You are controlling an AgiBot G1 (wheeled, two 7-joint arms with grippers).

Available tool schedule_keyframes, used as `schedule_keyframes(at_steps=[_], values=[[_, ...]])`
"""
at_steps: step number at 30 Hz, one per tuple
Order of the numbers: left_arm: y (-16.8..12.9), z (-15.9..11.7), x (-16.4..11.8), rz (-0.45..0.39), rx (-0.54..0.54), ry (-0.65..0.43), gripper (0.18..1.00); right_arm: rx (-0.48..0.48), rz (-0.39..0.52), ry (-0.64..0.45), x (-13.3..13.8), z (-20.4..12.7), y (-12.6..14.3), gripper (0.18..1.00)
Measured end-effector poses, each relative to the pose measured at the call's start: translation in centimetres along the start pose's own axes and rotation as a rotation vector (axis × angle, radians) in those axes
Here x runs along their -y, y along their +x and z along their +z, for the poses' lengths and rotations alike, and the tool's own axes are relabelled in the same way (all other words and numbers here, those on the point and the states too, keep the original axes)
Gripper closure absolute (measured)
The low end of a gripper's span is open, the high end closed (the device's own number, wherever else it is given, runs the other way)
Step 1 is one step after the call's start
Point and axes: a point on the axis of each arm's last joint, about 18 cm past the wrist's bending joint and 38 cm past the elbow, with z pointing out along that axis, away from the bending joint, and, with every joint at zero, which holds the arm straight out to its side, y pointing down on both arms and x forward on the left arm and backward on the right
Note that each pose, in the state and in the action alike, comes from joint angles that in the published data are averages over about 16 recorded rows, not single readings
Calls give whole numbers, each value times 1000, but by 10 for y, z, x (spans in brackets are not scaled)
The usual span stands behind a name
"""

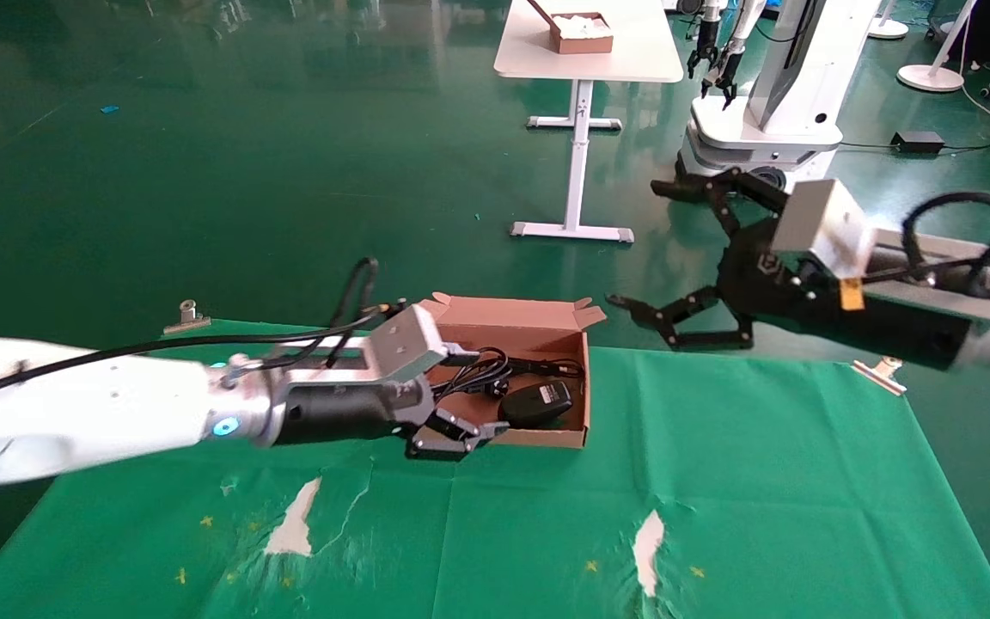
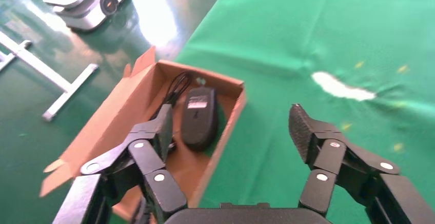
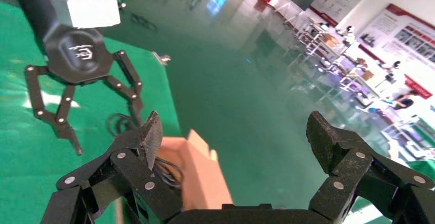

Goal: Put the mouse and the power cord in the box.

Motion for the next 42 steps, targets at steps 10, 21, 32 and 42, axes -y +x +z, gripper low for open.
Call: schedule_keyframes(at_steps=[10,21,32,42], values=[[23,-47,-2,-107,-50,152,284,60,128,59,15,-20,-27,178],[51,-107,6,-165,-114,296,196,160,270,106,37,-41,-61,178],[85,-169,21,-170,-201,406,184,294,418,130,63,-61,-100,178],[109,-205,35,-150,-270,454,184,397,509,133,83,-74,-128,178]])
